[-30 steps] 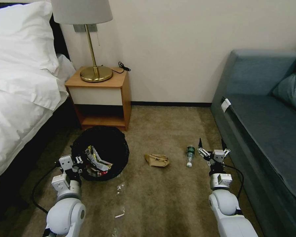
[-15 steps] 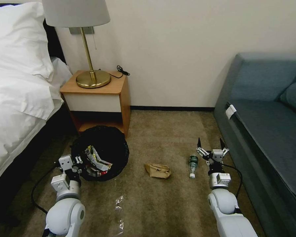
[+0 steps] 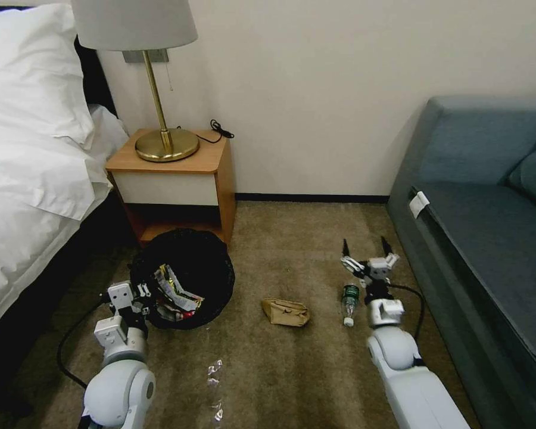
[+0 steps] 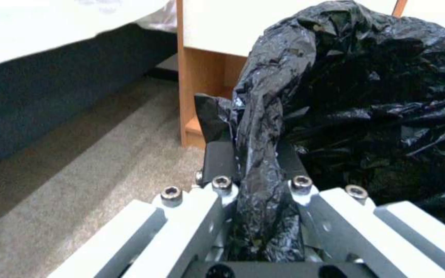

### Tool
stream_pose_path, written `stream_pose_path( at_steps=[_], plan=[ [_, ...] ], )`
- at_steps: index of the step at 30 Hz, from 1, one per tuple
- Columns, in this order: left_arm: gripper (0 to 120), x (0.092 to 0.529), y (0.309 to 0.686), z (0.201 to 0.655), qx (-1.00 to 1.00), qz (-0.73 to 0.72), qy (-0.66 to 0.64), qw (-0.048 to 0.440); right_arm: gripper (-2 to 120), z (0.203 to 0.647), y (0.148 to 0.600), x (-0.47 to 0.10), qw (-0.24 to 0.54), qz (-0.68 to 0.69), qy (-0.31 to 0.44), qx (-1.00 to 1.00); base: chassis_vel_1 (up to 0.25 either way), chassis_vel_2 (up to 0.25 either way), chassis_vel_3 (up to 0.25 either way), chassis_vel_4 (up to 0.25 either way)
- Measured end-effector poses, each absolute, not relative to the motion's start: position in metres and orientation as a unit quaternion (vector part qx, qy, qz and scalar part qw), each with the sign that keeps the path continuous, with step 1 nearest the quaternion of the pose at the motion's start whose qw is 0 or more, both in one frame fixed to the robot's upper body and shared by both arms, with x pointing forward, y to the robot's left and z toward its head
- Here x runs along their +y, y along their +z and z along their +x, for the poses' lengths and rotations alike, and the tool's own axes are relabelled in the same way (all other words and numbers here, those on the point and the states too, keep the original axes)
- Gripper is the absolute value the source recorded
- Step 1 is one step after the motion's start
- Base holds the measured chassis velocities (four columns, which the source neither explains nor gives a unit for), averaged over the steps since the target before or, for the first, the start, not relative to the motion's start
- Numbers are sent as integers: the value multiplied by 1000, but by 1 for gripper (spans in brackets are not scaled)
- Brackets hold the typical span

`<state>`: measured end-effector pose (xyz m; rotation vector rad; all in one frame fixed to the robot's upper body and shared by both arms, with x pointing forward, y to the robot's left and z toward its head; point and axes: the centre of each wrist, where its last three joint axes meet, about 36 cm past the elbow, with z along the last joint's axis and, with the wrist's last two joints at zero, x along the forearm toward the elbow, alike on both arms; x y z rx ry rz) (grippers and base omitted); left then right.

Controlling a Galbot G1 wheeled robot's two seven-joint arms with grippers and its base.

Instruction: Pick up the trash bin, then pick up the garbage on the floor and place it into the trash bin.

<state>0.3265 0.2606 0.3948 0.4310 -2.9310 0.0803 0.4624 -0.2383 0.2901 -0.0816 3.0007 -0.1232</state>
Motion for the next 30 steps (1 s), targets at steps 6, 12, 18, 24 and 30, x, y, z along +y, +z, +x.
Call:
stream_pose_path(
  at_steps=[6,12,18,24,30],
  plan=[
    [4,260,393,326,-985,147,25,91,100,482,281,-218,7,-39,6,999,0,0,0,0],
    [4,261,394,324,-984,150,24,90,100,501,284,-209,-72,-37,57,995,0,0,0,0],
    [4,260,392,321,-984,153,22,91,100,515,301,-205,-128,-39,69,989,0,0,0,0],
    [4,257,390,319,-984,152,21,92,100,519,305,-203,-163,-37,62,984,0,0,0,0],
    [4,258,389,318,-984,153,20,93,100,509,305,-204,-187,-19,41,981,0,0,0,0]
  ],
)
